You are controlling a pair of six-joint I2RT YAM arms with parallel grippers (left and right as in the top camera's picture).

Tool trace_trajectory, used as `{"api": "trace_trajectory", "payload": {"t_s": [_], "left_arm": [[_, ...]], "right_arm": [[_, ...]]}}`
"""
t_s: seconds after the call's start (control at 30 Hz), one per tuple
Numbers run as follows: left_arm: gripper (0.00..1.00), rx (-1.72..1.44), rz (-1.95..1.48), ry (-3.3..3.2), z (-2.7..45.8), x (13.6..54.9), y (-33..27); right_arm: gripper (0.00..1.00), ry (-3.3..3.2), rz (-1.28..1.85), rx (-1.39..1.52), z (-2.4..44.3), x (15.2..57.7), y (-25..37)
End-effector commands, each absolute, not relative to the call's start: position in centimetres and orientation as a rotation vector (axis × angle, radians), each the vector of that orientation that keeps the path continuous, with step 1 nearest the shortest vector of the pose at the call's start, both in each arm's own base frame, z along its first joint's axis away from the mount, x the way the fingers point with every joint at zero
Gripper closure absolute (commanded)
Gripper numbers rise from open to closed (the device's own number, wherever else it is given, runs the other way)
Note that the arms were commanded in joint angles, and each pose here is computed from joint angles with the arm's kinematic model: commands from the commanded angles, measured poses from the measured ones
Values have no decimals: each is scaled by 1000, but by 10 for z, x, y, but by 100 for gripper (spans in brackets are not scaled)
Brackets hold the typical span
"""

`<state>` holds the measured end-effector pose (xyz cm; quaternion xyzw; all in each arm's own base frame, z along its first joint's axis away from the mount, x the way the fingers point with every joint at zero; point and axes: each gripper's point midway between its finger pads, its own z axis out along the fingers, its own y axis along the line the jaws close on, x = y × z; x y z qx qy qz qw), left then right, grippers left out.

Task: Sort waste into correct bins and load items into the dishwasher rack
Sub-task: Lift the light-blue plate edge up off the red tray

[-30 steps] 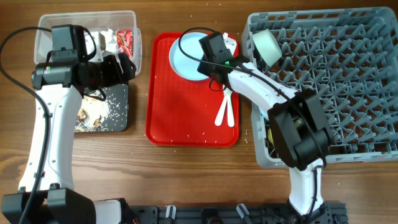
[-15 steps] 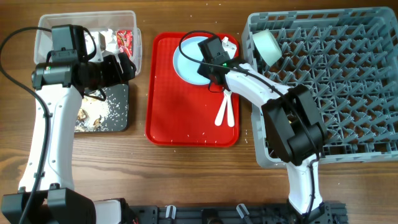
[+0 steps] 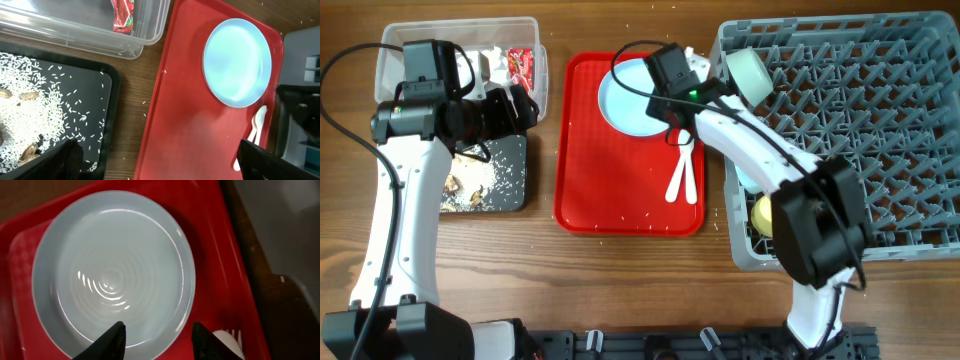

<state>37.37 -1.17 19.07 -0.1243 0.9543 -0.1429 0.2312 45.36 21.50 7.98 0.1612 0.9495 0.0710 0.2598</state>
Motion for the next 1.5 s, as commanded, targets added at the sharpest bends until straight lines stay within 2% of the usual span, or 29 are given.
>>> {"api": "trace_trajectory", "payload": {"t_s": [0.0, 0.43, 0.73, 0.93, 1.03, 1.27, 1.37, 1.43, 1.47], "left_arm": [[0, -334, -382, 2605, 197, 377, -10], [0, -334, -382, 2605, 197, 377, -10], [0, -334, -382, 2605, 197, 377, -10], [0, -334, -382, 2605, 197, 377, -10], [0, -334, -382, 2605, 197, 377, -10], [0, -335, -382, 2606, 197, 377, -10], [0, -335, -382, 2606, 197, 377, -10], [0, -334, -382, 2605, 197, 377, -10], [0, -334, -382, 2605, 197, 377, -10]], "right_arm": [[56, 2547, 132, 507, 78, 456, 206], [64, 2690, 134, 625, 24, 447, 195], [81, 2717, 159, 619, 18, 444, 197], [81, 2718, 167, 595, 13, 446, 199], [77, 2731, 187, 588, 7, 446, 203], [75, 2773, 235, 584, -5, 442, 211], [84, 2806, 270, 582, -11, 438, 217], [95, 2818, 291, 578, -12, 436, 219], [95, 2818, 293, 576, -11, 436, 220]]}}
